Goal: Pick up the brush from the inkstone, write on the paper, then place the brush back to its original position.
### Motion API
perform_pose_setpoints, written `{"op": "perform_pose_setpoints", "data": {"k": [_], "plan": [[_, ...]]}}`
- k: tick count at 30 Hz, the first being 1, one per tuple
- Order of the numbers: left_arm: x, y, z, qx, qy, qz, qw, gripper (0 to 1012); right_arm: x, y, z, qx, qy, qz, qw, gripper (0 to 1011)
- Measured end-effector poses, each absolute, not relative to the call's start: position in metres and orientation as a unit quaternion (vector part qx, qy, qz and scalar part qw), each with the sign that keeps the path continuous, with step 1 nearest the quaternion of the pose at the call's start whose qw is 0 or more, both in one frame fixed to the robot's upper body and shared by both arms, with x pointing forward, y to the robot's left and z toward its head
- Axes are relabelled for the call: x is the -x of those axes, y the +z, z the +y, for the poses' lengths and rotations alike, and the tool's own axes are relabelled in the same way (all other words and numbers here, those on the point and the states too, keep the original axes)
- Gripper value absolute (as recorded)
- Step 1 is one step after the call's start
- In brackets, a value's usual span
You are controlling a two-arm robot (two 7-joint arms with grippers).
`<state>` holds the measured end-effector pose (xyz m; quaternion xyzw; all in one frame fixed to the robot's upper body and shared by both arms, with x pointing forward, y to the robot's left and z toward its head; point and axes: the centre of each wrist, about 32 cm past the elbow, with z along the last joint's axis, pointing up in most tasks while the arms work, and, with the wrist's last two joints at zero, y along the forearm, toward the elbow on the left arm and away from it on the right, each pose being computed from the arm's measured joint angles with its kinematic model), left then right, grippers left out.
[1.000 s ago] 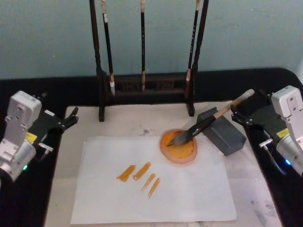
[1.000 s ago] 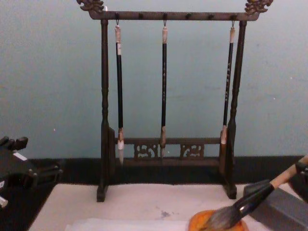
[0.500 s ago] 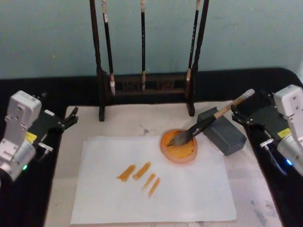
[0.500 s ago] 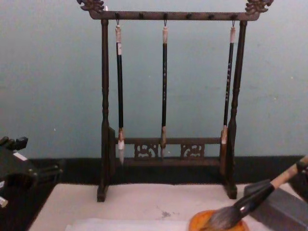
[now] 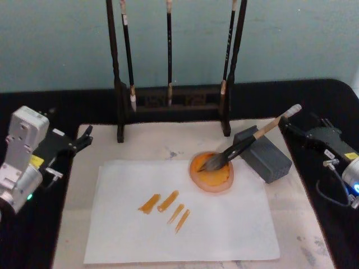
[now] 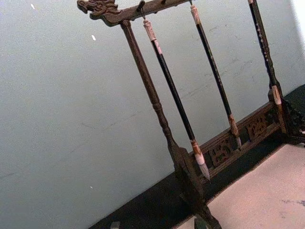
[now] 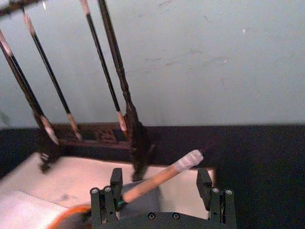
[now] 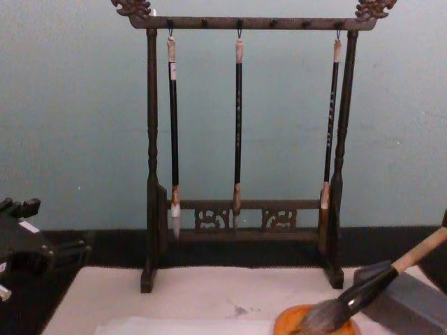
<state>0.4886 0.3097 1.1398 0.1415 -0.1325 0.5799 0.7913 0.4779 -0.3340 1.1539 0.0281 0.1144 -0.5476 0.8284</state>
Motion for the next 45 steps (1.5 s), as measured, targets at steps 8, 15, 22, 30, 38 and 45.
{"op": "perform_pose_setpoints", "data": {"k": [8, 15, 22, 30, 38, 45], "plan": [[-0.489, 1.140, 0.310, -0.141, 0.580, -0.132, 0.791, 1010, -0.470, 1.152, -0.341, -0.102, -0.518, 0.233, 0.817, 1000], [-0.489, 1.140, 0.310, -0.141, 0.580, -0.132, 0.791, 1010, -0.467, 1.147, -0.343, -0.161, -0.508, 0.325, 0.781, 1000], [-0.489, 1.140, 0.310, -0.141, 0.580, -0.132, 0.791, 1010, -0.471, 1.138, -0.348, -0.202, -0.492, 0.381, 0.756, 1000], [-0.489, 1.140, 0.310, -0.141, 0.580, -0.132, 0.791, 1010, -0.489, 1.125, -0.349, -0.219, -0.472, 0.403, 0.752, 1000], [-0.489, 1.140, 0.310, -0.142, 0.580, -0.132, 0.791, 1010, -0.507, 1.119, -0.343, -0.231, -0.454, 0.398, 0.763, 1000], [-0.489, 1.140, 0.310, -0.141, 0.580, -0.132, 0.791, 1010, -0.521, 1.116, -0.339, -0.237, -0.455, 0.396, 0.762, 1000]]}}
